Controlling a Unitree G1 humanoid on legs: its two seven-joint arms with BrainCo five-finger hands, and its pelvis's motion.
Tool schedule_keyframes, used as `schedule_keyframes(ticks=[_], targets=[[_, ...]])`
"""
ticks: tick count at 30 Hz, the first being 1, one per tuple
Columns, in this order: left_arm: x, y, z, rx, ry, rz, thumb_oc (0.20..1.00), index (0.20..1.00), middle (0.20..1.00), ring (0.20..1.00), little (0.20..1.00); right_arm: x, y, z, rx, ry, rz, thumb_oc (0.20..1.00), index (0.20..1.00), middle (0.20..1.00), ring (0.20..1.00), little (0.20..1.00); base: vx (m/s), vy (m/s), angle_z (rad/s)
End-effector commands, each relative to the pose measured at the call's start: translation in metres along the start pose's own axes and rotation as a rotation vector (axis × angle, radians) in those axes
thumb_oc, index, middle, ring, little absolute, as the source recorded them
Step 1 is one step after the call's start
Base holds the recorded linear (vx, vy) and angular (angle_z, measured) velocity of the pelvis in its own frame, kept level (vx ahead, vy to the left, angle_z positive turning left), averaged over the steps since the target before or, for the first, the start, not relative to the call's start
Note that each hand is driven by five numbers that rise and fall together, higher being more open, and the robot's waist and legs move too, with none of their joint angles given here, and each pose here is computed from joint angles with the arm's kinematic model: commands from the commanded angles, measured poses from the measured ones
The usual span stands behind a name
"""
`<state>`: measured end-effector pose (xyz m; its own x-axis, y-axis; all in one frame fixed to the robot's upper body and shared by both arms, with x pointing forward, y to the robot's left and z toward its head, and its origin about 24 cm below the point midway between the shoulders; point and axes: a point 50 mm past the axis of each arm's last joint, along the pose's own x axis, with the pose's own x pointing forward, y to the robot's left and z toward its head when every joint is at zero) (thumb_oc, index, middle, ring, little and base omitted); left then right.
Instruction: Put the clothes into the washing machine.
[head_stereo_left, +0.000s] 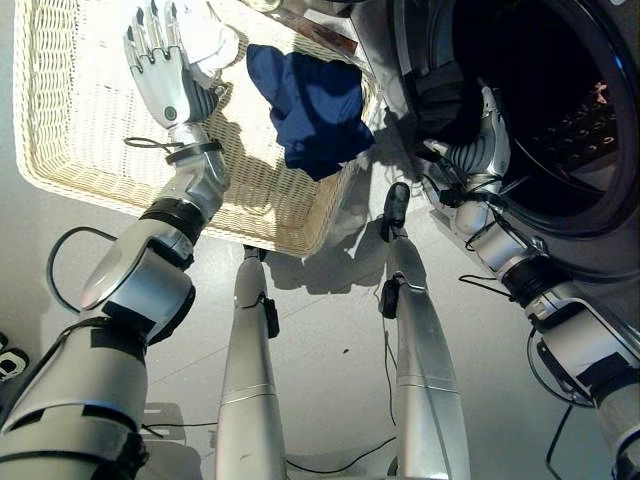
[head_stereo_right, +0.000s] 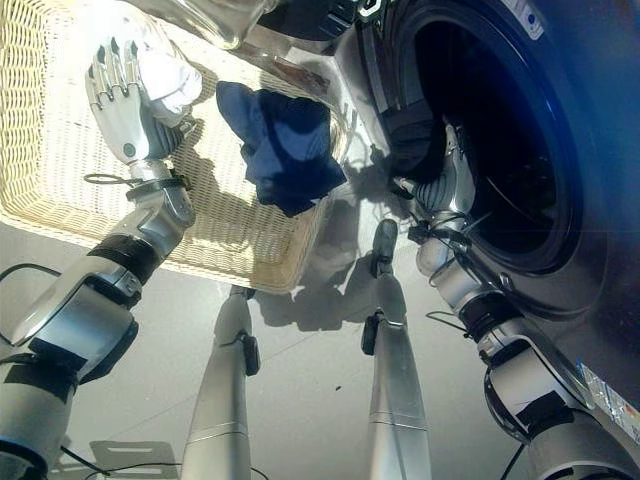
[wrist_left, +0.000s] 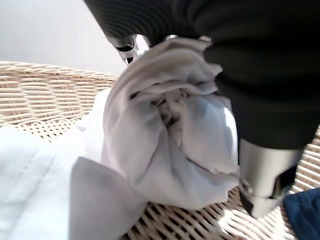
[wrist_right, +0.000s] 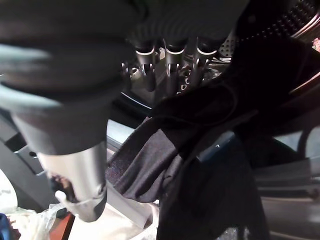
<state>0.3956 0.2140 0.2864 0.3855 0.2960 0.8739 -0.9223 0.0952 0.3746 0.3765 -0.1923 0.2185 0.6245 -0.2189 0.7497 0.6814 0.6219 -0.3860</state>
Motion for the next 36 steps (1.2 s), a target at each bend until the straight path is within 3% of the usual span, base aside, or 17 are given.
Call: schedule_keyframes(ticks=[1,12,14,15,30,36], targets=[[0.009,0.011,-0.032,0.042,0.146,0.049,1.000,1.000,1.000,1.000,1.000,-0.001,-0.006,0.009,0.030,-0.079,-0.008,1.000,1.000,1.000,1.000,1.000,0.00,0.000,0.00],[0.011,0.012,-0.040,-0.002,0.231,0.021,1.000,1.000,1.000,1.000,1.000,-0.001,-0.009,0.012,0.040,-0.089,0.002,1.000,1.000,1.000,1.000,1.000,0.00,0.000,0.00],[0.012,0.011,-0.041,-0.013,0.242,-0.012,0.598,0.598,0.598,0.598,0.598,-0.001,-0.010,0.012,0.044,-0.093,0.001,1.000,1.000,1.000,1.000,1.000,0.00,0.000,0.00],[0.014,0.010,-0.040,-0.034,0.240,-0.047,0.200,0.200,0.200,0.200,0.200,0.000,-0.010,0.013,0.045,-0.097,0.001,1.000,1.000,1.000,1.000,1.000,0.00,0.000,0.00],[0.005,0.005,-0.051,-0.177,0.308,-0.108,0.200,0.200,0.200,0.200,0.200,-0.005,-0.013,0.014,0.075,-0.102,0.003,1.000,1.000,1.000,1.000,1.000,0.00,0.000,0.00],[0.000,0.004,-0.045,-0.393,0.349,-0.081,0.200,0.200,0.200,0.200,0.200,-0.008,-0.011,0.016,0.119,-0.099,0.013,1.000,1.000,1.000,1.000,1.000,0.00,-0.005,0.00]])
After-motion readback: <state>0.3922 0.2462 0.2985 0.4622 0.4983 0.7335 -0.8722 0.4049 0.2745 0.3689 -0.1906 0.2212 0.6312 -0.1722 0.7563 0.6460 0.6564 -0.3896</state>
